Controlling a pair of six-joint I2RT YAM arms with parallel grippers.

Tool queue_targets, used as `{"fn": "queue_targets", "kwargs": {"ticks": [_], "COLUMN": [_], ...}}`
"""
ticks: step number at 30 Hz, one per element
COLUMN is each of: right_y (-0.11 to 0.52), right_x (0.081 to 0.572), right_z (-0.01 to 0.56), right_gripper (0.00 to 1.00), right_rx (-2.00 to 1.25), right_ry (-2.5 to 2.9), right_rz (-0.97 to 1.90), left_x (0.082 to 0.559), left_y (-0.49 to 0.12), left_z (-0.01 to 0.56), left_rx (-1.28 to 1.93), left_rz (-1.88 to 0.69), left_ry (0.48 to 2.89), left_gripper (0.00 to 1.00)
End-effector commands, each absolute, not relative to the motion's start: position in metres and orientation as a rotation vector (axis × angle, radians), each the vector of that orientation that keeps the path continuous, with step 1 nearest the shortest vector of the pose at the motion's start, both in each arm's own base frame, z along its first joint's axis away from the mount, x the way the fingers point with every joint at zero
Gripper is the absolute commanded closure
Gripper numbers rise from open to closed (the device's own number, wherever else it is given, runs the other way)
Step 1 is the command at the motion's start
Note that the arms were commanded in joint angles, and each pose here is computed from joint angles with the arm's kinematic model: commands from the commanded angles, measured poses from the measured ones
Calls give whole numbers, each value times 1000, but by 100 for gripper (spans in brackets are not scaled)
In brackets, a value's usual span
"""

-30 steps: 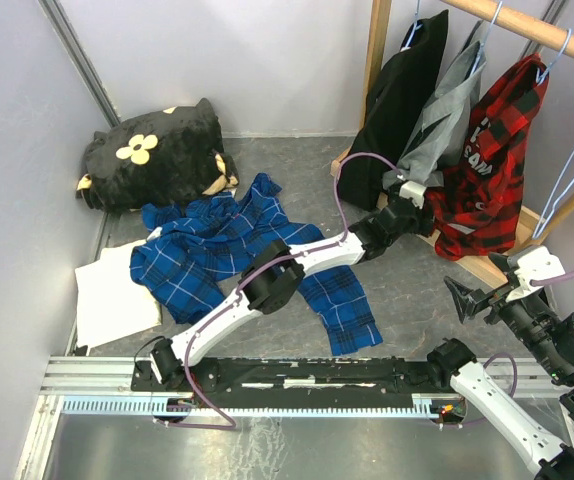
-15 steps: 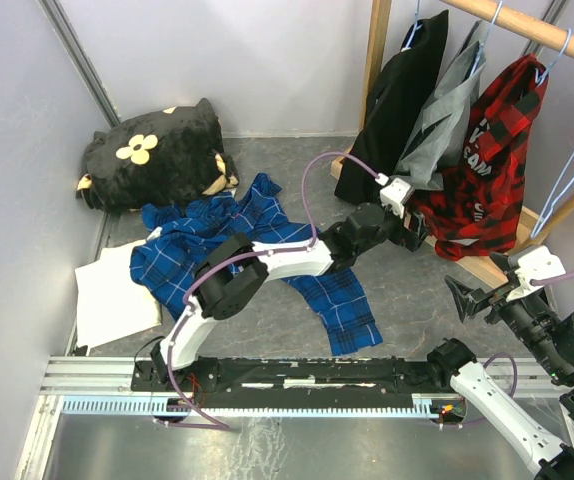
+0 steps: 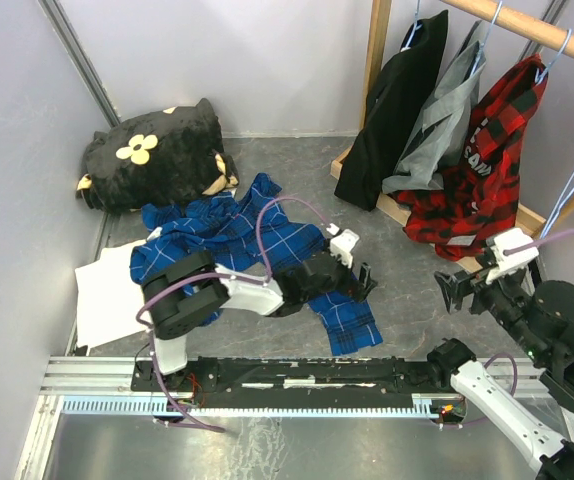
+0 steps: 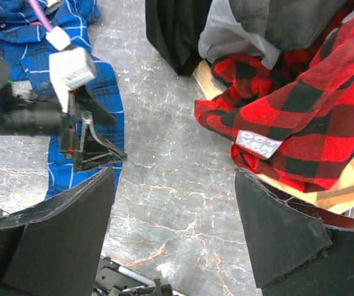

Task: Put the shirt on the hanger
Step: Adjust the shirt on the hanger.

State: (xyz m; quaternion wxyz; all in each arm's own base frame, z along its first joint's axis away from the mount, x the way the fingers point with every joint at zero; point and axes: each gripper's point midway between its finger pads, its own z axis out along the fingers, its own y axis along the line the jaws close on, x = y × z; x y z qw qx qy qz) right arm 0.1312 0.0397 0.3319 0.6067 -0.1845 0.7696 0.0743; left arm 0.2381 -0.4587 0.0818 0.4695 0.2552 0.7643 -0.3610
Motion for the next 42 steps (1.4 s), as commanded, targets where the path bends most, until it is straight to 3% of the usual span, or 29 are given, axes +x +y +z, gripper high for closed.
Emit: {"fn": "queue_targets", "kwargs": {"ticks": [1, 7, 17, 22, 27, 42], "right_y": [46, 70, 120, 125, 95, 51], "right_x": [146, 172, 217, 234, 249, 280], "right_z": [319, 283, 216, 166, 122, 68], "right_gripper": [15, 30, 32, 41, 53, 54], "right_rx": [-308, -222, -134, 40, 336, 524], "right_ry": [1861, 1973, 2099, 2100, 1961, 1798], "right_rz": [198, 271, 240, 94, -26, -251], "left_x": [241, 244, 258, 252, 246, 243], "left_y": [-431, -373, -260, -219, -201, -198], "left_z": [142, 162, 229, 242, 240, 233], "left_rx": [454, 447, 278, 283, 312, 347], "left_rz": [-903, -716, -541, -399, -335, -323], "left_ry": [1805, 1903, 1898, 1899, 1892, 1894], "left_gripper": [3, 3, 2, 1, 1, 1]}}
